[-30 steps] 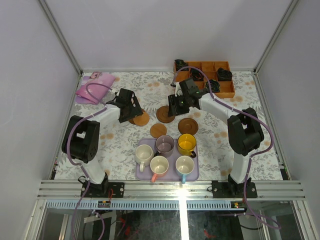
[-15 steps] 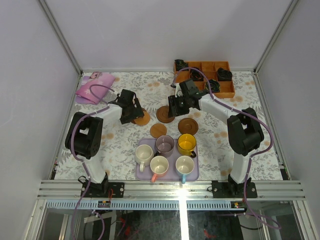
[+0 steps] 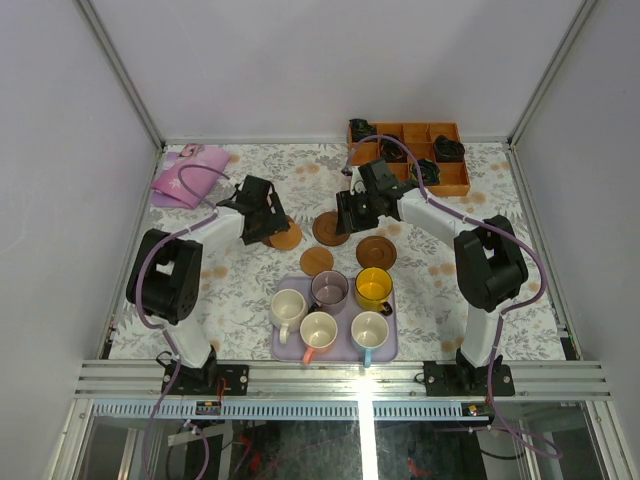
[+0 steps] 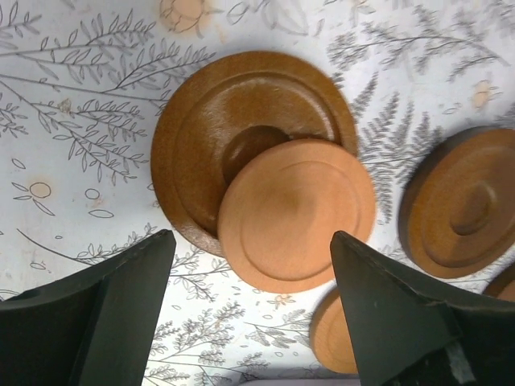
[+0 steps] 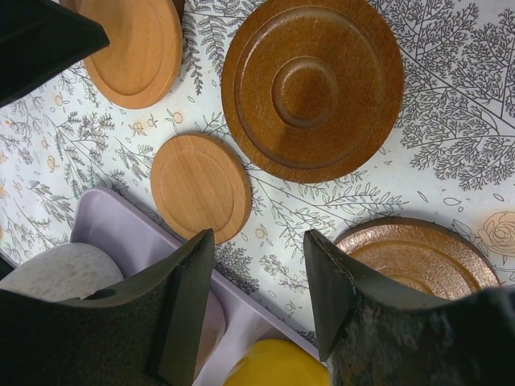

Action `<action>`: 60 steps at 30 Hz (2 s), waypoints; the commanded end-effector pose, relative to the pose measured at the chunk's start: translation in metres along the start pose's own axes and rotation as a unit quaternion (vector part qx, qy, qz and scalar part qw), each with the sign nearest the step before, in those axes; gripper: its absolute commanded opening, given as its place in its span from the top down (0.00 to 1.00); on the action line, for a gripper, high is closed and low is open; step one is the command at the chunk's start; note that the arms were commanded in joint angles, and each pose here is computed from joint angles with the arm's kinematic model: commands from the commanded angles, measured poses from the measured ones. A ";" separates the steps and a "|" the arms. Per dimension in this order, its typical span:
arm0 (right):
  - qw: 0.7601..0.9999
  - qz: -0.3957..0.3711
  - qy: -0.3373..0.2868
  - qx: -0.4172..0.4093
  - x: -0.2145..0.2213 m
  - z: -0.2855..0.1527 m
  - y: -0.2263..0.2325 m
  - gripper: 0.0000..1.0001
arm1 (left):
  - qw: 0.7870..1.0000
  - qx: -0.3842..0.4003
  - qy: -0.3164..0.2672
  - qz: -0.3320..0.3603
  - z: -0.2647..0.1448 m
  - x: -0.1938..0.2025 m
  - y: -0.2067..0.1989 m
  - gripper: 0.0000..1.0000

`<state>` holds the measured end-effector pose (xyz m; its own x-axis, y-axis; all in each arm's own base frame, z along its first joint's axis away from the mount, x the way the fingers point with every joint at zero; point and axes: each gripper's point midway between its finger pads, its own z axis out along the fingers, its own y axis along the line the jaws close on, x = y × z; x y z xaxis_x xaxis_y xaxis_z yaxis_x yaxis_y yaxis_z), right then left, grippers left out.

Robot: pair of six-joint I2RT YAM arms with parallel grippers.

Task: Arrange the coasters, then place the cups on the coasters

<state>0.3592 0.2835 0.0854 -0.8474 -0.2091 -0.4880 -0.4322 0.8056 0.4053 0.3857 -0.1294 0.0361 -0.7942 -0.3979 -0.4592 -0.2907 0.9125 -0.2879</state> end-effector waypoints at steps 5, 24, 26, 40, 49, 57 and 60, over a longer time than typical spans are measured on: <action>0.999 -0.014 -0.030 -0.025 -0.016 -0.014 0.020 0.44 | 0.999 0.033 -0.040 0.010 -0.007 -0.031 -0.031 0.21; 0.999 -0.015 -0.027 -0.023 -0.010 -0.012 0.017 0.44 | 0.999 0.045 0.007 0.018 0.027 -0.011 -0.034 0.00; 0.999 -0.014 -0.028 -0.023 -0.010 -0.013 0.017 0.44 | 0.998 0.051 0.016 0.016 0.028 -0.006 -0.036 0.00; 0.999 -0.010 -0.027 -0.026 -0.008 -0.010 0.017 0.44 | 0.990 0.142 0.018 0.008 0.006 -0.015 -0.078 0.10; 0.999 -0.011 -0.023 -0.026 -0.007 -0.005 0.015 0.44 | 0.979 0.201 0.010 0.014 0.008 -0.015 -0.115 0.09; 0.999 -0.033 -0.034 -0.005 -0.027 -0.002 0.010 0.51 | 0.986 0.164 -0.021 0.030 0.018 -0.026 -0.107 0.05; 0.998 -0.047 -0.040 -0.002 -0.039 -0.001 0.010 0.61 | 0.991 0.121 -0.038 0.044 0.019 -0.031 -0.090 0.05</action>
<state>0.3639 0.2867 0.0865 -0.8354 -0.2197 -0.5038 -0.4511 0.7977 0.4002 0.4317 -0.2159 0.0517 -0.8115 -0.3552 -0.4639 -0.0803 0.8542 -0.5137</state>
